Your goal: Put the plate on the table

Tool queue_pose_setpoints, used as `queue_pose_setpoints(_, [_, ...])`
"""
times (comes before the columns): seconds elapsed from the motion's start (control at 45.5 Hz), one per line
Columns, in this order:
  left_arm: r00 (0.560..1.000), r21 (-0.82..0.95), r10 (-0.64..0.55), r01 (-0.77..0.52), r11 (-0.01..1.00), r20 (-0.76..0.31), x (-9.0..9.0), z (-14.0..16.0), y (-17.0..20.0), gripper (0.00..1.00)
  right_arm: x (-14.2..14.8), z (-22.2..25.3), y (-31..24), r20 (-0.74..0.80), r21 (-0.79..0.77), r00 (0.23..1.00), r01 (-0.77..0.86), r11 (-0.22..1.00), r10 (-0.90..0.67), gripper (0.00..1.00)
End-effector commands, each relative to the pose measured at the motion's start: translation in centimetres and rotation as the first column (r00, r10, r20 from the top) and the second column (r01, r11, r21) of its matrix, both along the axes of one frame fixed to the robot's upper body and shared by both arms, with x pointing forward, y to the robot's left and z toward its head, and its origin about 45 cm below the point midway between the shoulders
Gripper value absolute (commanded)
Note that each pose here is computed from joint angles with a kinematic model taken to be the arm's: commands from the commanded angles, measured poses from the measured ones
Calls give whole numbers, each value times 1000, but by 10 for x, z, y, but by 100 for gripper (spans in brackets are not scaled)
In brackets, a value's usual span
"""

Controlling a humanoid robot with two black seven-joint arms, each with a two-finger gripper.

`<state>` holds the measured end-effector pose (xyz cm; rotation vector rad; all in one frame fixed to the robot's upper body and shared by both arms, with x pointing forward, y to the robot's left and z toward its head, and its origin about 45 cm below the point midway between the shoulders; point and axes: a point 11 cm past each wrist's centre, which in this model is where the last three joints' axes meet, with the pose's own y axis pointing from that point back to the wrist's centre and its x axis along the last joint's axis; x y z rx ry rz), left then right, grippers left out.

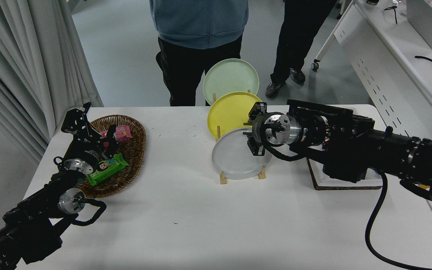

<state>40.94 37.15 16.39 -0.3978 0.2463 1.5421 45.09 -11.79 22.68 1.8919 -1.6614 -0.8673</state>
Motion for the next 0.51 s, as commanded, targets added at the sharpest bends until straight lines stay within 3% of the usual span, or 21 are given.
queue_pose_setpoints(0.0, [1000, 0, -1, 1, 1000, 0, 0, 0, 0, 100, 2, 2, -2, 4, 0, 1000, 3, 1000, -3, 19])
queue_pose_setpoints(0.176, [1000, 0, 0, 0, 1000, 1, 0, 0, 0, 100, 2, 4, -1, 4, 2, 1000, 0, 1000, 0, 18])
queue_pose_setpoints(0.484, [1000, 0, -1, 1, 1000, 1, 0, 0, 0, 100, 1, 3, -2, -9, 2, 1000, -4, 1000, 4, 5])
